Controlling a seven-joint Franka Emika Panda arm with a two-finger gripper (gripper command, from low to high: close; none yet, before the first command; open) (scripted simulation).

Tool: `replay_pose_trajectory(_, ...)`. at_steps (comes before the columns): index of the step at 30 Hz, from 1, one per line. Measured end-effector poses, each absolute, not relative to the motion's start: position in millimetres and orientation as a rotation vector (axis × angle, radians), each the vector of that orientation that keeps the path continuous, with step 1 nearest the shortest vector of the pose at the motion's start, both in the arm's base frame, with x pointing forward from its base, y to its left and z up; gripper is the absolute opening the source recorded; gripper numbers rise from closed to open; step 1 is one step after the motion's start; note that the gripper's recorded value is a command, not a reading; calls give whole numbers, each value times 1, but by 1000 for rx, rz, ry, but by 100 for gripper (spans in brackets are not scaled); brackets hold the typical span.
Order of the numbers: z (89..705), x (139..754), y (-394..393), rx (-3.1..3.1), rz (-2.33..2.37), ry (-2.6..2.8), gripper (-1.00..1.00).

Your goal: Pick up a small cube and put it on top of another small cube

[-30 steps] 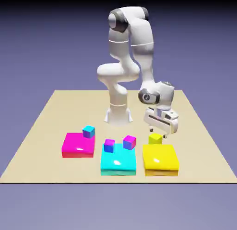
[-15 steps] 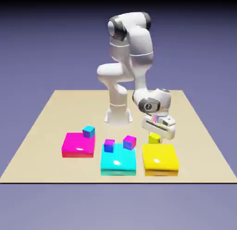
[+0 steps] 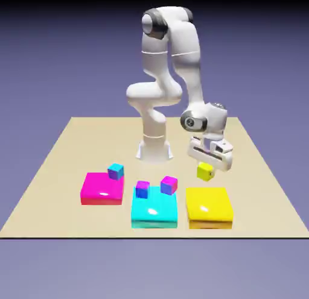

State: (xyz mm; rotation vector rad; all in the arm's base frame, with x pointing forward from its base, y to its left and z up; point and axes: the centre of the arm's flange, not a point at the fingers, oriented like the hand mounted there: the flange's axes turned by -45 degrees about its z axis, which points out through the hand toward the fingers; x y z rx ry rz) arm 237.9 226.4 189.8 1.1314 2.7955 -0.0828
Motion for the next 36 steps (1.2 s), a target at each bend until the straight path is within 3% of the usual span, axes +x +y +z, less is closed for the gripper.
replay_pose_trajectory(5, 199, 236, 221, 1135, -78, 2795, -100)
replay_pose_trajectory(16, 262, 320, 149, 943, -119, 2823, -100)
replay_pose_trajectory(26, 323, 360, 64, 772, -53, 2911, -100)
replay_pose_trajectory(33, 258, 366, 61, 772, -53, 2911, -100)
replay_pose_trajectory(34, 254, 366, 61, 772, -53, 2912, 100)
replay_pose_trajectory(36, 254, 366, 61, 772, -52, 2911, 100)
